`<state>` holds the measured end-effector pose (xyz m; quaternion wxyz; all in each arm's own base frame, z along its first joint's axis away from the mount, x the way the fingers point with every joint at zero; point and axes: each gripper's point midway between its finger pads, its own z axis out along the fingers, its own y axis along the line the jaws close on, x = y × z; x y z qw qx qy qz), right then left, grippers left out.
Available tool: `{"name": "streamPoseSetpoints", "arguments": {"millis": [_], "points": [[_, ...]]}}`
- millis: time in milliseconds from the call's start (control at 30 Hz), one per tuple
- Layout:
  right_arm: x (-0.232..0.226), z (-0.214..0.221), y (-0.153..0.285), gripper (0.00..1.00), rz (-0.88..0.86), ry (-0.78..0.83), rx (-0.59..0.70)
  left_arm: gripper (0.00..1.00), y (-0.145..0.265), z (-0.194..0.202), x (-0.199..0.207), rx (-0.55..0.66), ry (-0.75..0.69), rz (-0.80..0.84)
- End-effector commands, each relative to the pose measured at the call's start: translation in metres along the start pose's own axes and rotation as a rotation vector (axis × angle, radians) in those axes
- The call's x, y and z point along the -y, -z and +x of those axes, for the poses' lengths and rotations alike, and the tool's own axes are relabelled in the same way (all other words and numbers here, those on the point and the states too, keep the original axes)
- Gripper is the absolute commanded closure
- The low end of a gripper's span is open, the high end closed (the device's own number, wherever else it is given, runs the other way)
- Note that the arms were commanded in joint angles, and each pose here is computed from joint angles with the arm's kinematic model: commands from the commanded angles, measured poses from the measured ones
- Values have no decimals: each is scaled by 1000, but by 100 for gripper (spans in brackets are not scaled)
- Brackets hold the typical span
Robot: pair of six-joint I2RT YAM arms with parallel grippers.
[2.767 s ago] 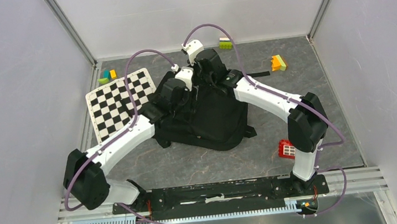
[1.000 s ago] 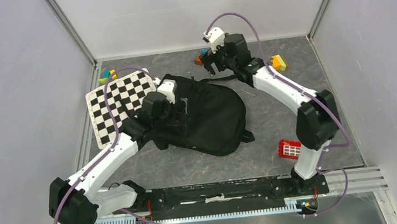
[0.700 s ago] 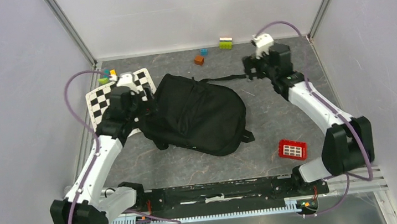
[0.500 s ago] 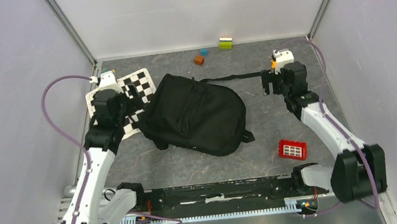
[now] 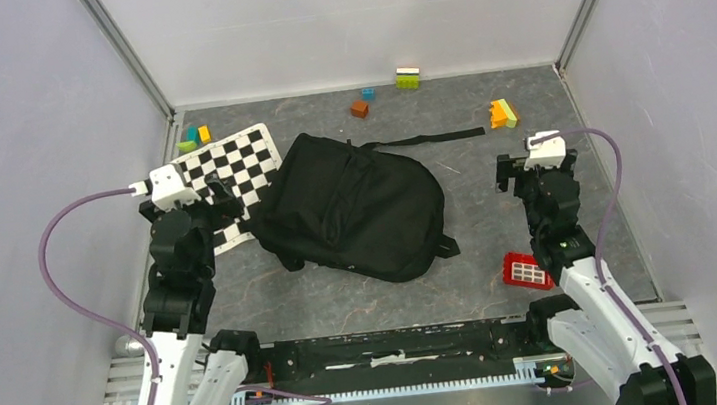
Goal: Pack the student bag
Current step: Reset both arms
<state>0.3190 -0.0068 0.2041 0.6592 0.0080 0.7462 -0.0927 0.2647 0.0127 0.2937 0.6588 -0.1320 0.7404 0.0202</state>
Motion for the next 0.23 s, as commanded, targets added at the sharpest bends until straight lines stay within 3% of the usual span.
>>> {"name": "streamPoseSetpoints", "arguments": {"millis": [0,200], "points": [[10,-21,2,2,47,-4,83,0,-1,-9,-6,40,-8,-36],[12,-21,2,2,56,4,82,0,-5,-4,-4,17,-12,-29]]}}
